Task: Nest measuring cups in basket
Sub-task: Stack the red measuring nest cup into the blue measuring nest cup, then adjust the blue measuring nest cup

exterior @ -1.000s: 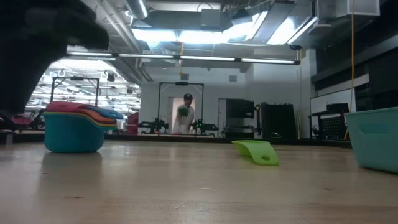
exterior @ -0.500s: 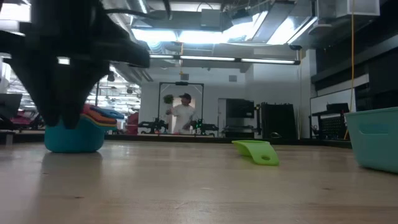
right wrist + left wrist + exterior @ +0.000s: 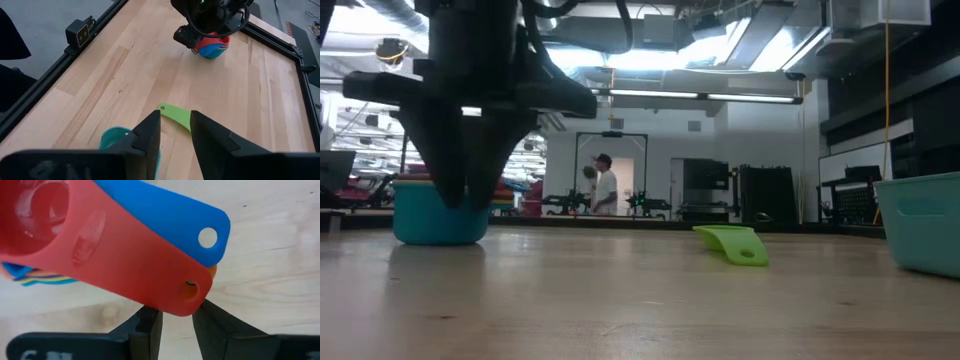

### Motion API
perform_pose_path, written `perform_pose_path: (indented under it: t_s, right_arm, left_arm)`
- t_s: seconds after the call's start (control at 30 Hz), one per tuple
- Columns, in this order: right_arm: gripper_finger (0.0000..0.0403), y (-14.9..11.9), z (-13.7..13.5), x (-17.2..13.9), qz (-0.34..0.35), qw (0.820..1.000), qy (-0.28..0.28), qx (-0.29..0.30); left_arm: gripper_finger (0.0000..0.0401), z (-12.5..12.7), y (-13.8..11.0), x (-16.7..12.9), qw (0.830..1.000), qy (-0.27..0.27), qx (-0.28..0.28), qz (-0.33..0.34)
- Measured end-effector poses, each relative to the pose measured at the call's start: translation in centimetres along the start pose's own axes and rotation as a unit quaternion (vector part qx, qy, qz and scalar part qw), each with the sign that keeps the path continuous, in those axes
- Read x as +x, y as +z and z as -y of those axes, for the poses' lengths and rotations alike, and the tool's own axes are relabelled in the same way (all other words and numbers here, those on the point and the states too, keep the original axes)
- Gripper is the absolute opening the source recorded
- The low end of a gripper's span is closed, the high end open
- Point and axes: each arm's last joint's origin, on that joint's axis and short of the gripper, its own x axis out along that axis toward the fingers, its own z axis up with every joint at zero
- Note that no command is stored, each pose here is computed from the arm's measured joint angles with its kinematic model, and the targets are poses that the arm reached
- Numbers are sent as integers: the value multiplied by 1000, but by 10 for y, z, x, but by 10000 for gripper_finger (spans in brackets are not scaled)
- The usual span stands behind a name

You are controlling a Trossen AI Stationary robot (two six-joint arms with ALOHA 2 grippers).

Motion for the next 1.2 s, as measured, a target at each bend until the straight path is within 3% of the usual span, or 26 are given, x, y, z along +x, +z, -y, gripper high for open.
perform_pose_path:
  t_s: [0.3, 0.47, 0.73, 1.0, 1.2]
  right_arm:
    - [112, 0, 0, 0, 0, 1000, 0, 0]
    - [112, 0, 0, 0, 0, 1000, 0, 0]
    - [112, 0, 0, 0, 0, 1000, 0, 0]
    - [112, 0, 0, 0, 0, 1000, 0, 0]
    - [112, 0, 0, 0, 0, 1000, 0, 0]
  left_arm:
    - [96, 4, 1, -2, 1000, -24, 4, -6]
    - [96, 10, 1, -13, 998, -44, 35, -7]
    - [96, 24, 10, -40, 991, -94, 74, 55]
    - [96, 35, 39, -53, 979, -110, 107, 131]
    - [96, 37, 70, -46, 980, -84, 138, 117]
